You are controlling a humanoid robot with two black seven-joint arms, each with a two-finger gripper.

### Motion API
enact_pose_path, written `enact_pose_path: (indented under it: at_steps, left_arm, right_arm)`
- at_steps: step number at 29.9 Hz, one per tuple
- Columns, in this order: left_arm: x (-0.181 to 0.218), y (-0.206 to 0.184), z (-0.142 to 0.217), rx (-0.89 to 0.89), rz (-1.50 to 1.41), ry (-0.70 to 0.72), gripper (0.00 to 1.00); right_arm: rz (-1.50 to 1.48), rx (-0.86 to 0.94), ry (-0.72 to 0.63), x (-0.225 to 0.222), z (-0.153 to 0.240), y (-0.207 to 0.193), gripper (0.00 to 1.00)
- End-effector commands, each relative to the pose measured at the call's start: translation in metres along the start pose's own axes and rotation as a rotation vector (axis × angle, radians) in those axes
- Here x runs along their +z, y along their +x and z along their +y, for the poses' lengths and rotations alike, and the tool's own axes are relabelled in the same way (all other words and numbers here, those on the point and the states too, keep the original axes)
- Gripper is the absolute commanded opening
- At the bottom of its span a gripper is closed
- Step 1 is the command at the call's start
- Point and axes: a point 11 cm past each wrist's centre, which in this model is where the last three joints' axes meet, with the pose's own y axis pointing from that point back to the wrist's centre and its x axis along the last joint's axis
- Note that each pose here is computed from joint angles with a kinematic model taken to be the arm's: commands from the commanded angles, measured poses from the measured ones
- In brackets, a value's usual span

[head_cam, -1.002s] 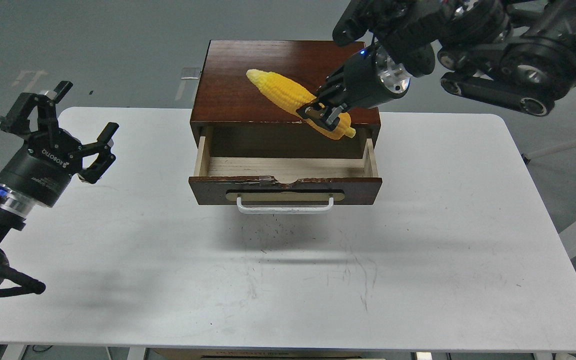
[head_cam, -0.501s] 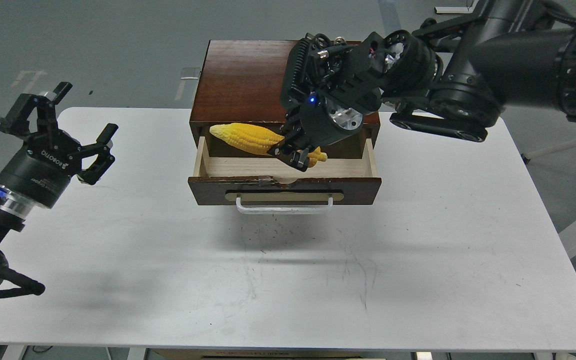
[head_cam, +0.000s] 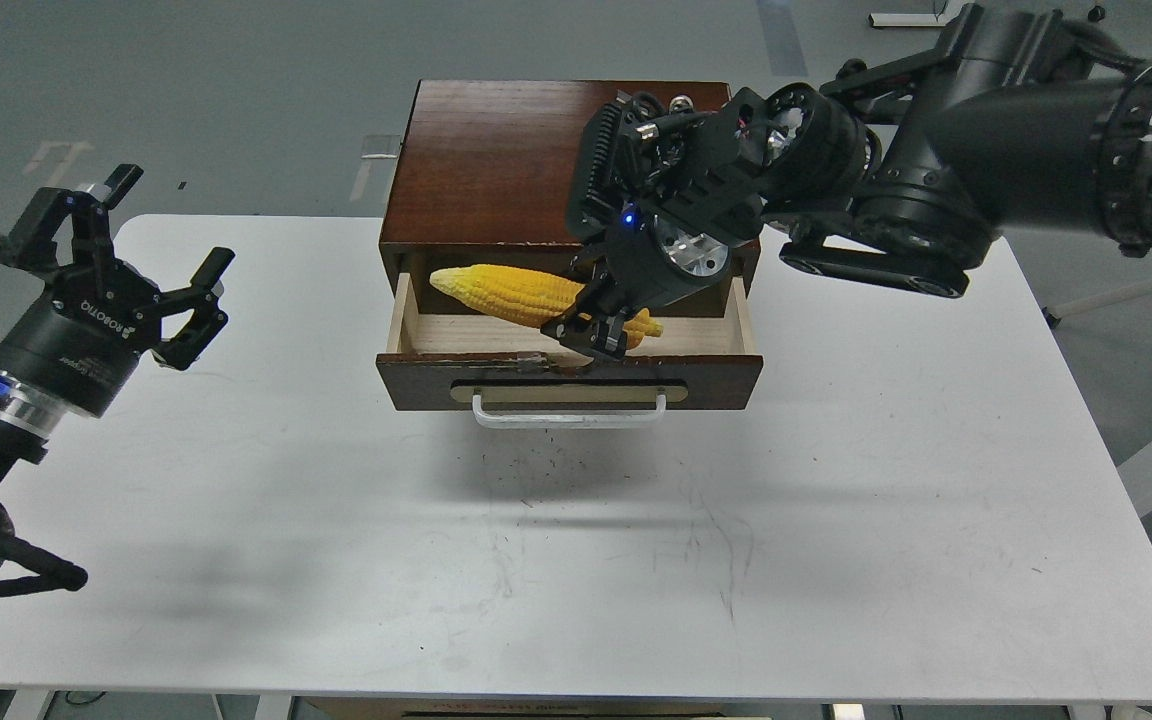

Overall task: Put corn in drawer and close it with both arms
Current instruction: 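Lower the corn into the open drawer and open the right gripper, then withdraw the right gripper up and back from the drawer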

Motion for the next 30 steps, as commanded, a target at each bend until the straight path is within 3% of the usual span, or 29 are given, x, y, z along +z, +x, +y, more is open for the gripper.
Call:
enact_pose_path:
  at_steps: [1, 8, 12, 18, 26, 30]
  left_arm:
    - [0.000, 0.000, 0.000, -0.001, 0.000, 0.001, 1.00]
    - [0.001, 0.001, 0.001, -0.001, -0.005, 0.004, 1.00]
    - [0.002, 0.001, 0.001, -0.001, -0.008, 0.005, 1.00]
    - [0.001, 0.002, 0.002, -0.003, -0.011, 0.013, 1.00]
    - [0.000, 0.002, 0.004, -0.008, -0.027, 0.030, 1.00]
    - [0.001, 0.004, 0.005, -0.008, -0.037, 0.036, 1.00]
  right_arm:
    - [-0.006, 0.004, 0.003, -0.001, 0.000, 0.000, 0.77]
    - [-0.030, 0.047, -0.005, 0.003, 0.008, 0.010, 0.82]
    - [-0.170, 0.192, -0.026, 0.016, 0.033, 0.037, 0.93]
    - [-0.474, 0.389, -0.049, 0.042, 0.076, 0.033, 0.95]
    - [-1.049, 0.658, -0.070, 0.073, 0.102, -0.072, 0.95]
    - [-1.421, 0.920, -0.062, 0.074, 0.103, -0.146, 0.96]
